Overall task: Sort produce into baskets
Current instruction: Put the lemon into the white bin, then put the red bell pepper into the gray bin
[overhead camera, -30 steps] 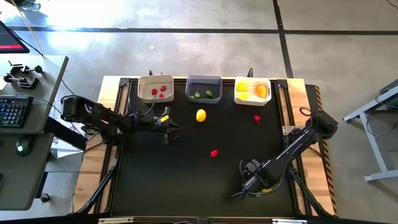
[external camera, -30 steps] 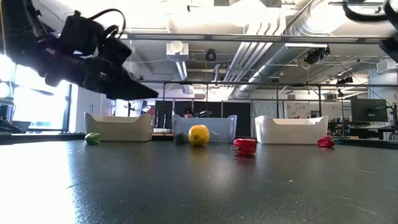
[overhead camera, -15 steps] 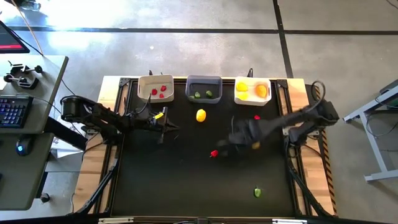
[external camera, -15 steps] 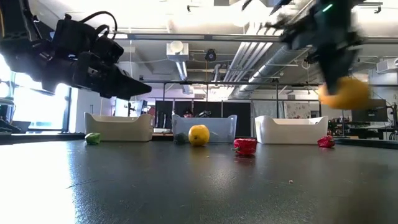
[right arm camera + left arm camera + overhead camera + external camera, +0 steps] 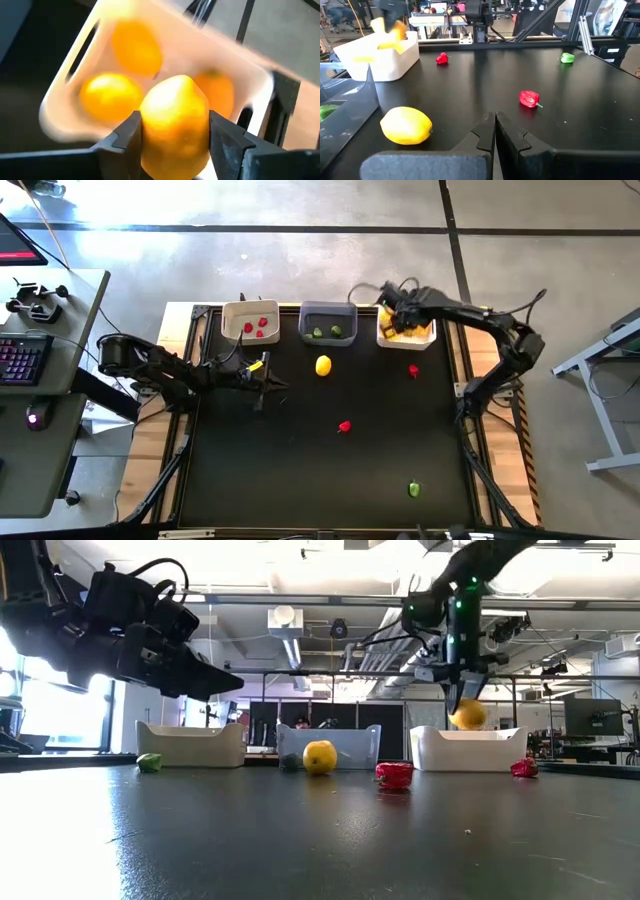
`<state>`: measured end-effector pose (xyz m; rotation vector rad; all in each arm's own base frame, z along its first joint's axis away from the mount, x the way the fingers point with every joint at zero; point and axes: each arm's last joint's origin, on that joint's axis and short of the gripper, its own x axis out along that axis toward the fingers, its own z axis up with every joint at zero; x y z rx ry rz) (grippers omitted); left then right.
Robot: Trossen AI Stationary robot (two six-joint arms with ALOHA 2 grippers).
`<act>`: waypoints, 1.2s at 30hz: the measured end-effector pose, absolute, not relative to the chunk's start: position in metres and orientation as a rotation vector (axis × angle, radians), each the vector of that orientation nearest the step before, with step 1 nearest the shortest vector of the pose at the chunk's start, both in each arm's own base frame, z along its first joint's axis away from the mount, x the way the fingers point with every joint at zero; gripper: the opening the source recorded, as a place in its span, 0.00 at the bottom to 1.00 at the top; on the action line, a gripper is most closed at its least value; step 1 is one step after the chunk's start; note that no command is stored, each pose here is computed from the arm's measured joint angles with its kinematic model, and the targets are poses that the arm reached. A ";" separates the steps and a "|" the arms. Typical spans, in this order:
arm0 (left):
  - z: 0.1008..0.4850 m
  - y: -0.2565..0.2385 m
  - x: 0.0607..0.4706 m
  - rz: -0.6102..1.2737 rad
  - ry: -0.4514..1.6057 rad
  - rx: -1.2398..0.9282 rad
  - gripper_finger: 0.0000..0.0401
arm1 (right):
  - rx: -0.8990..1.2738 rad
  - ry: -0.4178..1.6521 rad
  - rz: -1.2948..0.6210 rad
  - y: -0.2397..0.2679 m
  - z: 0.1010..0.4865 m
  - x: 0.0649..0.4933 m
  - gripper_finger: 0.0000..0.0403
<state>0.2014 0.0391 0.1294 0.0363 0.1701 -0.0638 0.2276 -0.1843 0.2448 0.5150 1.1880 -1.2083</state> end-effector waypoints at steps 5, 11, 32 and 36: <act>0.128 0.039 0.201 -0.064 0.182 0.029 0.00 | 0.546 1.136 -1.196 -0.213 0.236 0.221 0.39; 0.128 0.039 0.201 -0.061 0.184 0.003 0.00 | 0.539 1.208 -1.186 -0.223 0.212 0.223 0.40; 0.129 0.040 0.202 -0.046 0.175 0.019 0.00 | 0.345 1.069 -1.014 -0.192 0.250 0.263 0.57; 0.129 0.041 0.202 -0.043 0.180 0.041 0.00 | 0.302 1.020 -0.967 -0.157 0.248 0.267 0.29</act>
